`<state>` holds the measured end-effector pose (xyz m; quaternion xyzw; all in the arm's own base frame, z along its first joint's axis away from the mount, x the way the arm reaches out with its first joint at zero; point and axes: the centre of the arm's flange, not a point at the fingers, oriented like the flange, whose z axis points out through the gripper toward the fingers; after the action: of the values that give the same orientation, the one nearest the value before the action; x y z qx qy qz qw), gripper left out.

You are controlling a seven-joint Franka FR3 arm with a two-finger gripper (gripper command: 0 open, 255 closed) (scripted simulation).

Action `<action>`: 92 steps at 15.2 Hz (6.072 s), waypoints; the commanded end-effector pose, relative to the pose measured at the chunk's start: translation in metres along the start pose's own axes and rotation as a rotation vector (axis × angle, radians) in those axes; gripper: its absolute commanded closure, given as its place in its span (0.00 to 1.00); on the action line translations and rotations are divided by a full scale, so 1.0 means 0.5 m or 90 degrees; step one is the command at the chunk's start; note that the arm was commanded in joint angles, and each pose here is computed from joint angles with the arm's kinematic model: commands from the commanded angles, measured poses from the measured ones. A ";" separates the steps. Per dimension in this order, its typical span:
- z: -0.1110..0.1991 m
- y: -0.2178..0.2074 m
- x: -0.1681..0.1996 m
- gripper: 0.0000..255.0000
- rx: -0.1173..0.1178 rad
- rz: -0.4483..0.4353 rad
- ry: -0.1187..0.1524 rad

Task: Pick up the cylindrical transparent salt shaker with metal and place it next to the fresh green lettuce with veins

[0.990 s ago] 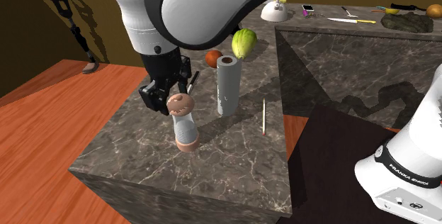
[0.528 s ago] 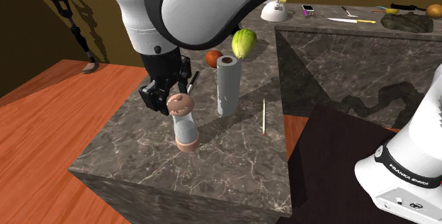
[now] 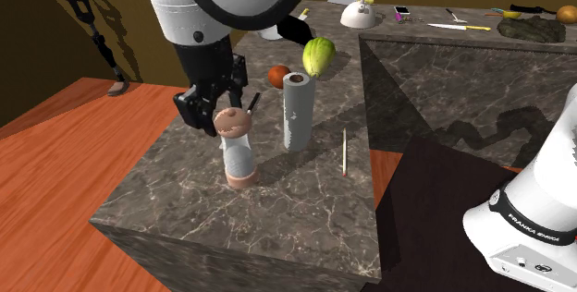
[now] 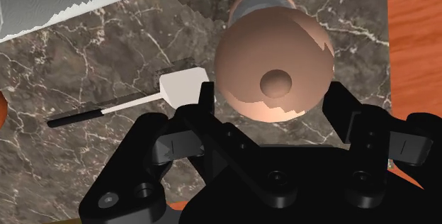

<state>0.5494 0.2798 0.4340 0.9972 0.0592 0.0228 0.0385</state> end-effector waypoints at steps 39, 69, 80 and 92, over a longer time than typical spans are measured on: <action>-0.423 0.033 0.016 1.00 0.000 0.000 0.000; -0.402 0.736 -0.104 1.00 0.000 0.000 0.000; -0.356 0.940 -0.141 1.00 0.000 0.000 0.000; -0.230 0.930 -0.146 1.00 0.000 0.000 0.000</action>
<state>0.5257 -0.1802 0.5883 0.9973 0.0593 0.0224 0.0384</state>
